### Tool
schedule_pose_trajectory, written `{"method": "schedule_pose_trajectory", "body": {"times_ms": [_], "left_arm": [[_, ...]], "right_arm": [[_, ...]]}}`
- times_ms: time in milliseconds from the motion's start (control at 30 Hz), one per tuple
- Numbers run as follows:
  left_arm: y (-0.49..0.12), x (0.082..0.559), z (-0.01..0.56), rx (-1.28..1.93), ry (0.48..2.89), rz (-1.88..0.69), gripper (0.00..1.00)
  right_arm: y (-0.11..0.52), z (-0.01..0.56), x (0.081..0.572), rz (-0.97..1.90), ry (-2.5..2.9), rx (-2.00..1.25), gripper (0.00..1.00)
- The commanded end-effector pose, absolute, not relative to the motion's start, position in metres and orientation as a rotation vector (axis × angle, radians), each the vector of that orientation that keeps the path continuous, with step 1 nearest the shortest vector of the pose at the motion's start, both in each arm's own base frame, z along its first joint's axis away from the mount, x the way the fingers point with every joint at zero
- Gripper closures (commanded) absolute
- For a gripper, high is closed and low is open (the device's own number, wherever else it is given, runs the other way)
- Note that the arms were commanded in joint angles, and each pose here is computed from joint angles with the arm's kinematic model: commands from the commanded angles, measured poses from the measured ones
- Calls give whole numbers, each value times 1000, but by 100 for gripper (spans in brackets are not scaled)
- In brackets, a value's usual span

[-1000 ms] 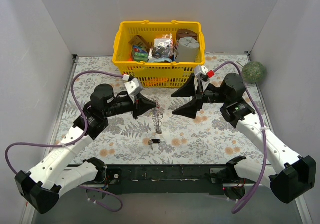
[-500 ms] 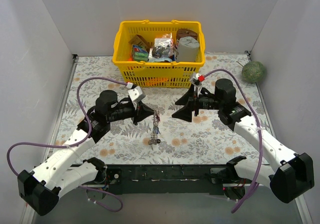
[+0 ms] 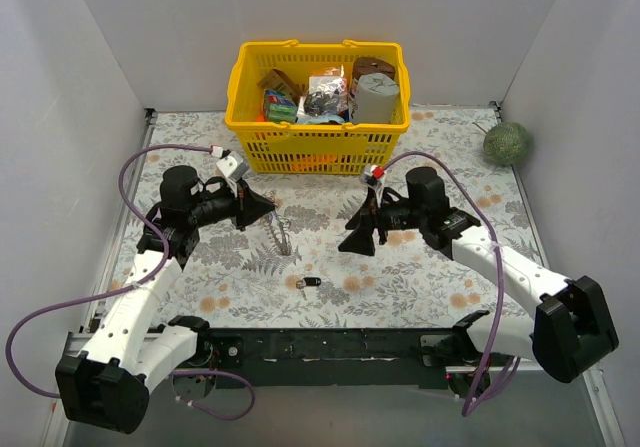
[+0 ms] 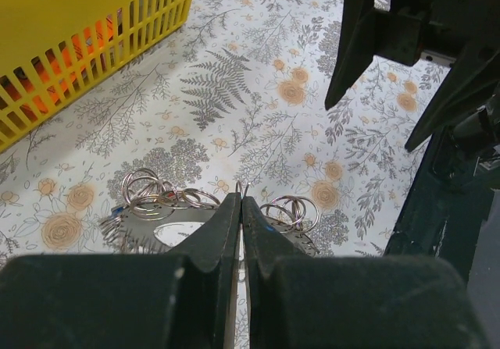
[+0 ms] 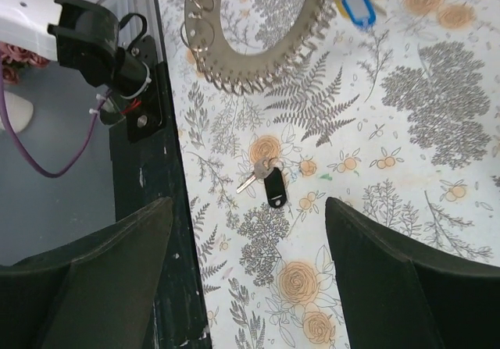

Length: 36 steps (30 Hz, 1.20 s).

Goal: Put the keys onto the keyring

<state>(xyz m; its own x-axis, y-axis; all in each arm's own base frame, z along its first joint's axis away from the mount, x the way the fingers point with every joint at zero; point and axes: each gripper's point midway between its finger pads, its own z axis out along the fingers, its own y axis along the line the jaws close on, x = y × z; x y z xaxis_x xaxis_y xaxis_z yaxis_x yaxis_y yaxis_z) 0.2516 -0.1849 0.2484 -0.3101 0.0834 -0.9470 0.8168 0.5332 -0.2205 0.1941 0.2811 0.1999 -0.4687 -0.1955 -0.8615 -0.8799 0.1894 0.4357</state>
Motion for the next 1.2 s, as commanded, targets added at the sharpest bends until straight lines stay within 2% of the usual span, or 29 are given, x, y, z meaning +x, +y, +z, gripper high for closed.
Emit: {"method": "schedule_pose_trajectory", "body": {"times_ms": [0,233,533,767,1167], "left_arm": [[-182,247,275,771,1669,-917,100],[-171,258,292,696,1668,-856,100],[-151,284,329,534,1634,-706,100],[-146,286,372,483,1537,-674,100],[-163,265,421,602,1437,-749,100]], "right_arm": [[296,180,191,1293,1819,-1082,14],[330,150,175,1316,1851,-1203,18],[343,128,173,1309,1894,-1223,25],[361,111,179,1278,1948,-1261,33],[387,72,183,1254,1995,-1331,38]]}}
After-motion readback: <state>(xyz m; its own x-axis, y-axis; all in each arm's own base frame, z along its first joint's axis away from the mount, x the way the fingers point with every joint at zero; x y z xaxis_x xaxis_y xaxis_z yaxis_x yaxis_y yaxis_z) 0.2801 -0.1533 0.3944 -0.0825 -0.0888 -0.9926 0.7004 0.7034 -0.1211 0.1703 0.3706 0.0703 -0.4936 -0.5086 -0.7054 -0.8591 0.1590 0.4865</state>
